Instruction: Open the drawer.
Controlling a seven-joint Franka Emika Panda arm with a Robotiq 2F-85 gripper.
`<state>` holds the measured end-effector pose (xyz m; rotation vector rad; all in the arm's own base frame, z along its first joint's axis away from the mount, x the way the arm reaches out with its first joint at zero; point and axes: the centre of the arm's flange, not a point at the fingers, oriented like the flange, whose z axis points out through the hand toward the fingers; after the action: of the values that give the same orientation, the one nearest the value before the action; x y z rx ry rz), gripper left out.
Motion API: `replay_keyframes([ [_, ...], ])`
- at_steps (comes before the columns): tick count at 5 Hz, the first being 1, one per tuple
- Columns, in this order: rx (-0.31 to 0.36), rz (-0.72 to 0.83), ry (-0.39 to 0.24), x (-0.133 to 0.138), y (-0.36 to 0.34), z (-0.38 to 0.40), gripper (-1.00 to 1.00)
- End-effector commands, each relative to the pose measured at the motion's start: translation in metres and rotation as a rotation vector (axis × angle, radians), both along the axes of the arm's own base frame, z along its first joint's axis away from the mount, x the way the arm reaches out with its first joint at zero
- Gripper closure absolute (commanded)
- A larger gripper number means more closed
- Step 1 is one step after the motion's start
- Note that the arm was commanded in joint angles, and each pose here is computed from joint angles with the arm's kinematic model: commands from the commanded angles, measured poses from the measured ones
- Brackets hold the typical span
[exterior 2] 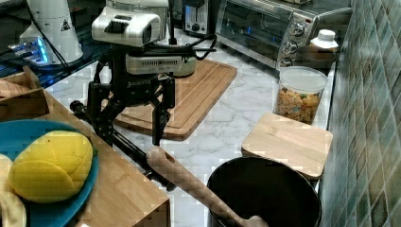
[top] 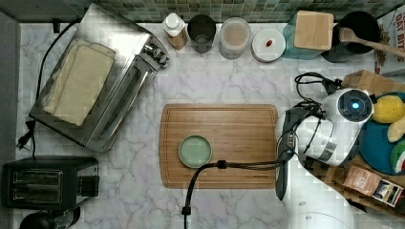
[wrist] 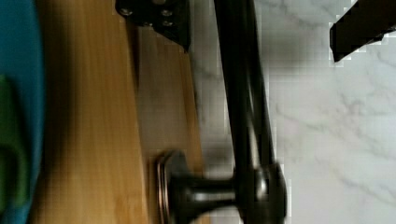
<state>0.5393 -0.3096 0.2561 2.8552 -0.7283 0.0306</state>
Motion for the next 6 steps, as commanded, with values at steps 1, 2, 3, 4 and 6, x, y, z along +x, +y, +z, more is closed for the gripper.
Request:
replay_keyframes([
  [1, 0.144, 0.005, 0.072, 0.024, 0.024, 0.002, -1.0],
  [2, 0.139, 0.036, 0.065, 0.047, 0.059, 0.012, -1.0],
  [3, 0.127, 0.025, 0.07, 0.073, 0.098, 0.023, -1.0],
  [4, 0.17, 0.045, 0.028, 0.092, 0.136, 0.027, -1.0],
  [6, 0.198, 0.038, -0.007, 0.115, 0.217, 0.048, -1.0],
])
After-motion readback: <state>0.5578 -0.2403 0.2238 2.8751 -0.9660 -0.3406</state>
